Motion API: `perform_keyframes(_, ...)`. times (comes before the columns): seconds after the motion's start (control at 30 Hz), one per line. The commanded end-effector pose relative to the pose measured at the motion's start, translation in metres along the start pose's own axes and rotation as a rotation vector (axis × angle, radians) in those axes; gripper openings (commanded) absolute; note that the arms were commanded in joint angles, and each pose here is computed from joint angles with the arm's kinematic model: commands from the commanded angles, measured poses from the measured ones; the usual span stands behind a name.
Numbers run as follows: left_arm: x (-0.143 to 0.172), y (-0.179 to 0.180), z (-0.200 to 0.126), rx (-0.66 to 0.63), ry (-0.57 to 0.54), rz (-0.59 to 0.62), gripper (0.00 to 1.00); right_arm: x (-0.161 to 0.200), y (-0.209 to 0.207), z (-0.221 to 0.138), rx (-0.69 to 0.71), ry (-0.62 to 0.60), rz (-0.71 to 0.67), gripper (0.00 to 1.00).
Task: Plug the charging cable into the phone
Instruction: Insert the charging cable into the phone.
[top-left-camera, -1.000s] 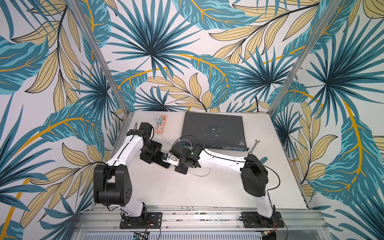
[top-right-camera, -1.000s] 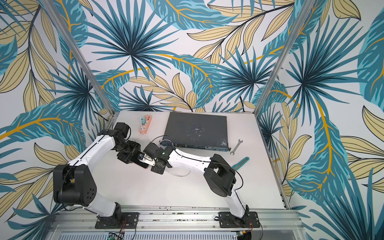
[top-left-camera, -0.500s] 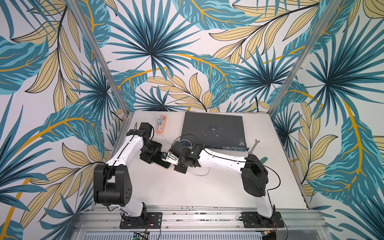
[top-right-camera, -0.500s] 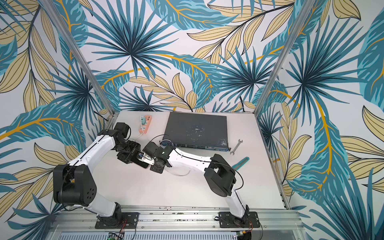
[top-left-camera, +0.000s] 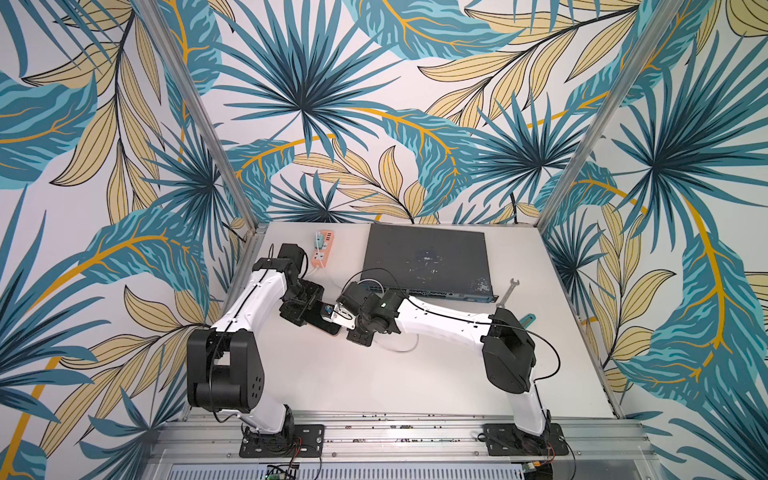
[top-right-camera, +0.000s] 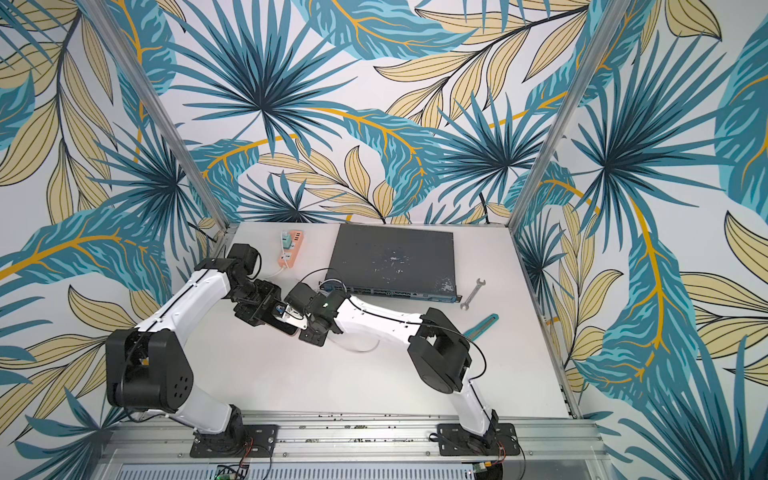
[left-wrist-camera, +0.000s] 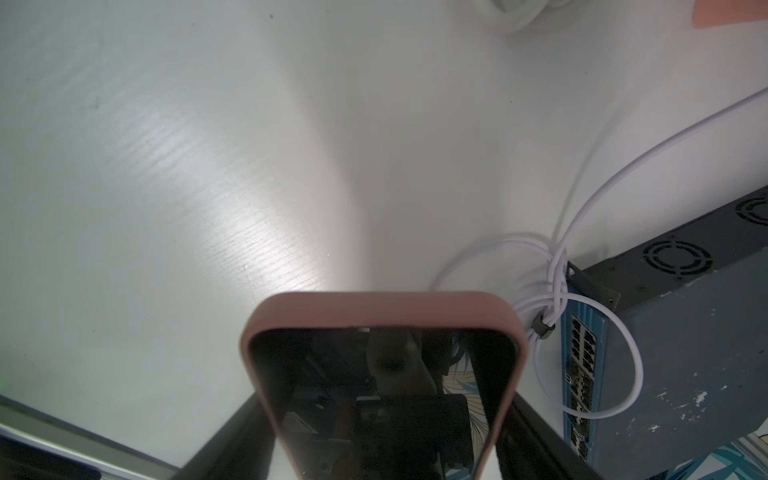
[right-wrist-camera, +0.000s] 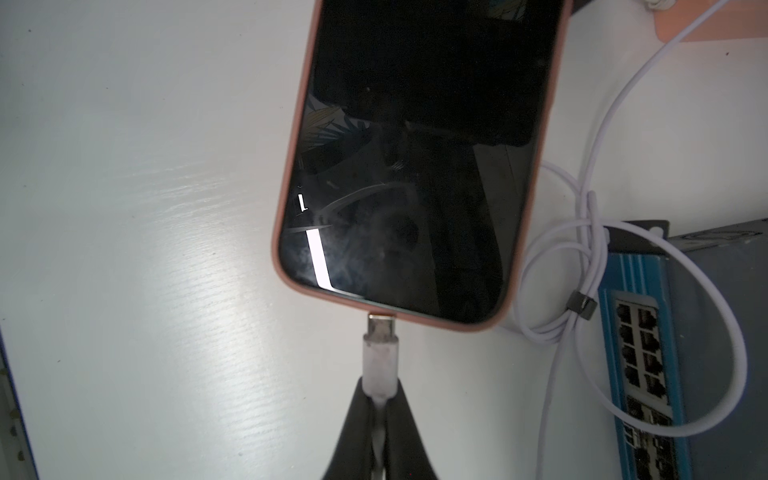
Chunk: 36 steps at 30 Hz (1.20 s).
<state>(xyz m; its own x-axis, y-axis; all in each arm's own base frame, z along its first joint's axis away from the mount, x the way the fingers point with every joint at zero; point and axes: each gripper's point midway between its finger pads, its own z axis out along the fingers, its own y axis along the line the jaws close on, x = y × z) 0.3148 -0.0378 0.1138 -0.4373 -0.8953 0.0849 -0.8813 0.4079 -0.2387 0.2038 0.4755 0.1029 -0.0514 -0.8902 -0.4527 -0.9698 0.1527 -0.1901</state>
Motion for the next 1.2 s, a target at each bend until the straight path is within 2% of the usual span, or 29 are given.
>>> perform_keyframes(0.0,-0.001,-0.008,-0.012,0.037,-0.003,0.005,0.0,0.016,0.008,0.006,-0.012,0.05,-0.002,0.0)
perform_keyframes(1.17,0.007,-0.007,-0.008,0.024,-0.006,0.03,0.0,0.008,0.004,0.007,0.001,0.037,0.002,0.0)
